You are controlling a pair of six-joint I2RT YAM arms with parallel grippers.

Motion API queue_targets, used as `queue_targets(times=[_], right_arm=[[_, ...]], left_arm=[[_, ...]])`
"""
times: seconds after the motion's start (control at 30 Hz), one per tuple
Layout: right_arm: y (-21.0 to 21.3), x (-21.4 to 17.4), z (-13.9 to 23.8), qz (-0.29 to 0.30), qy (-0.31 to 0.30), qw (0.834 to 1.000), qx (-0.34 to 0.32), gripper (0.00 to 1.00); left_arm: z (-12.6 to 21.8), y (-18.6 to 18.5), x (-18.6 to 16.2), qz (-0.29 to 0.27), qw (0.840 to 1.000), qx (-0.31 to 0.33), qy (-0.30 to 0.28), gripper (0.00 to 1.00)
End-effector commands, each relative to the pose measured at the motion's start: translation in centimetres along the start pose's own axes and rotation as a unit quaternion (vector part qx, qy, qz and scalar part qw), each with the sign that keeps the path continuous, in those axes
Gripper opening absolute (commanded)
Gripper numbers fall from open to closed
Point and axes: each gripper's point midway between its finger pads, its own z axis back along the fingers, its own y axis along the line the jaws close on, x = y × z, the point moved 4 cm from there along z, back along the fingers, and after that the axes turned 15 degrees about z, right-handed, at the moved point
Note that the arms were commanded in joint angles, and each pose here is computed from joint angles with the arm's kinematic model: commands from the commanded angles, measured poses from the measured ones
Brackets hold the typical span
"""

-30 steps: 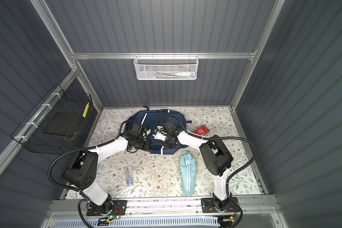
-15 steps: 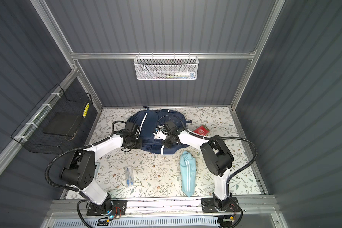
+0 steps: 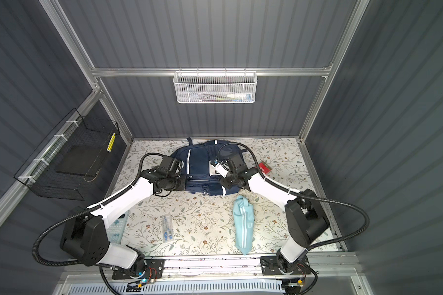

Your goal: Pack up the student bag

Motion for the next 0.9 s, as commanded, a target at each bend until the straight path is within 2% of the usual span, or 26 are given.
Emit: queue_targets(times=[0.0, 0.2, 0.33, 0.37, 0.43, 0.47, 0.57, 0.73, 0.87], right_arm=[[2.0, 4.1, -1.2, 0.046, -0.069, 0.996, 0.020, 0.63], [4.5, 6.1, -4.0, 0.081, -0.097, 0.987, 0.096, 0.61], [4.3, 6.0, -5.7, 0.080, -0.094, 0.989, 0.083, 0.55], [4.2, 5.9, -6.0, 0.082, -0.090, 0.990, 0.078, 0.51], [3.9, 5.7, -6.4, 0.083, -0.075, 0.991, 0.067, 0.24], [4.0, 5.5, -6.3, 0.086, -0.071, 0.991, 0.070, 0.15], [4.5, 4.7, -5.4, 0.102, -0.070, 0.990, 0.068, 0.02], [5.0, 3.1, -3.9, 0.126, -0.062, 0.988, 0.057, 0.00], [5.5, 1.8, -3.3, 0.138, -0.056, 0.987, 0.054, 0.00]], left_arm=[[3.2, -2.6, 0.8, 0.013, 0.998, -0.061, -0.014, 0.00], [4.5, -3.5, 0.2, 0.032, 0.996, -0.087, -0.016, 0.00], [4.1, -4.1, -0.5, 0.034, 0.993, -0.116, 0.006, 0.00], [4.0, -4.0, -0.6, 0.034, 0.993, -0.114, 0.007, 0.00], [4.0, -3.4, -0.6, 0.039, 0.994, -0.098, -0.002, 0.00], [3.9, -3.0, -0.5, 0.040, 0.995, -0.088, -0.007, 0.00], [3.4, -0.5, 0.2, 0.053, 0.998, -0.037, -0.015, 0.00], [2.5, 5.6, 2.6, 0.124, 0.992, 0.014, -0.037, 0.00], [3.2, 8.4, 5.6, 0.138, 0.984, 0.068, -0.093, 0.00]])
